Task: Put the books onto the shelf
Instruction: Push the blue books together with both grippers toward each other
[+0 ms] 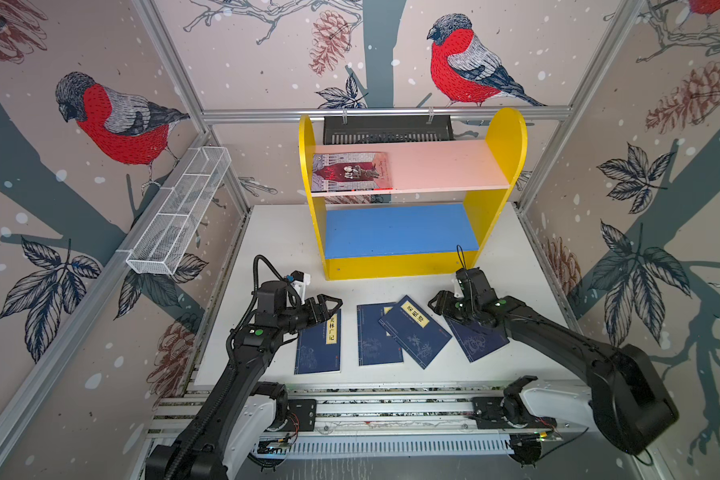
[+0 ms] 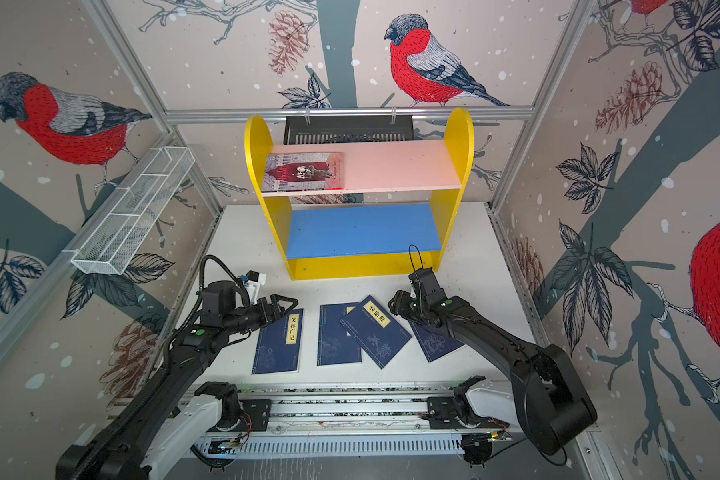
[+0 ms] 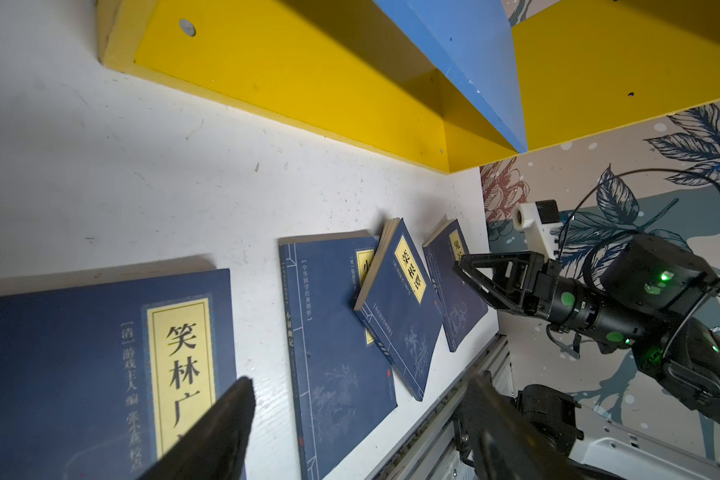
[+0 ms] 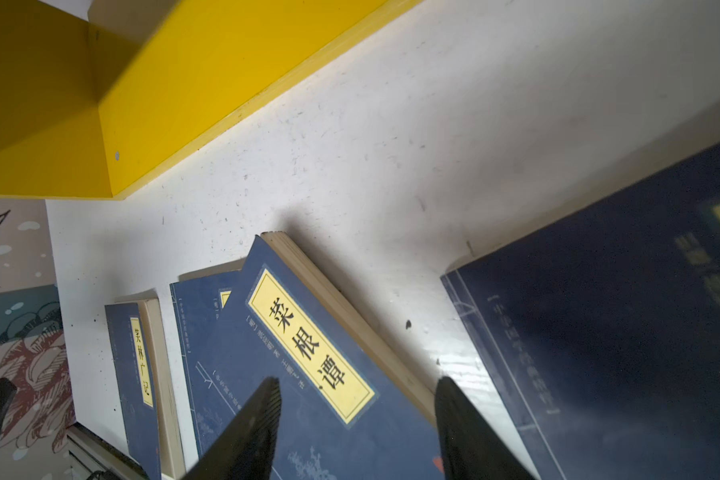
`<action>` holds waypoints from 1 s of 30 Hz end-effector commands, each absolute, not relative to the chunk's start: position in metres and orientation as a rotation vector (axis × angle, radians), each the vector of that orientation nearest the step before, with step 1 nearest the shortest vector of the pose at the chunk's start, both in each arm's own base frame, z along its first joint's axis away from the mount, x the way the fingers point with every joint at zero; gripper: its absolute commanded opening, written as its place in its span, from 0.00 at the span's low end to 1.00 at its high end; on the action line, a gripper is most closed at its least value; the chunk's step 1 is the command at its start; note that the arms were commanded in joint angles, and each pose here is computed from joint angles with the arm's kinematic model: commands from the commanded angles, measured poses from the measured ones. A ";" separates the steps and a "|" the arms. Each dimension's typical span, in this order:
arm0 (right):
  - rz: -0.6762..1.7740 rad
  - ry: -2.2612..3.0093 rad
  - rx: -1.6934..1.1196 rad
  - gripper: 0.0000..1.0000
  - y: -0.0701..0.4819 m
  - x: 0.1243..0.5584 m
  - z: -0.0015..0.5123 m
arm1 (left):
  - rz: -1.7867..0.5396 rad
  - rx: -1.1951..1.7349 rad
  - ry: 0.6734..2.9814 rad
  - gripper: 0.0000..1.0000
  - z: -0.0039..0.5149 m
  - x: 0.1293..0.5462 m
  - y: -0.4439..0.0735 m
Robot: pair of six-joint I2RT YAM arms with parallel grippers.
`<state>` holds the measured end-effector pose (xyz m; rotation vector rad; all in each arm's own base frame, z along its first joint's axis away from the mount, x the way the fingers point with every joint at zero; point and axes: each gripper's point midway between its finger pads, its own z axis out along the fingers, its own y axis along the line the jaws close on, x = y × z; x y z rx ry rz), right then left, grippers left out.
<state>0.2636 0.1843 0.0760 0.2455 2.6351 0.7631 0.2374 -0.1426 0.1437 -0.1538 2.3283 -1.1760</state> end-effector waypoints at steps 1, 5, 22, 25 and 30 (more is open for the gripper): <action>0.761 2.599 0.135 0.61 0.191 0.278 0.083 | -1.192 -0.087 2.281 0.80 0.153 0.246 -0.147; 0.750 2.649 0.114 0.62 0.185 0.282 0.072 | -1.200 -0.086 2.287 0.80 0.152 0.246 -0.148; 0.879 2.795 0.113 0.63 0.189 0.245 0.041 | -1.237 -0.164 2.413 0.77 0.118 0.239 -0.164; 0.898 2.792 0.120 0.63 0.190 0.242 0.044 | -1.240 -0.114 2.431 0.77 0.118 0.237 -0.176; 0.932 2.827 0.094 0.63 0.197 0.234 0.045 | -1.271 -0.036 2.484 0.75 0.109 0.232 -0.197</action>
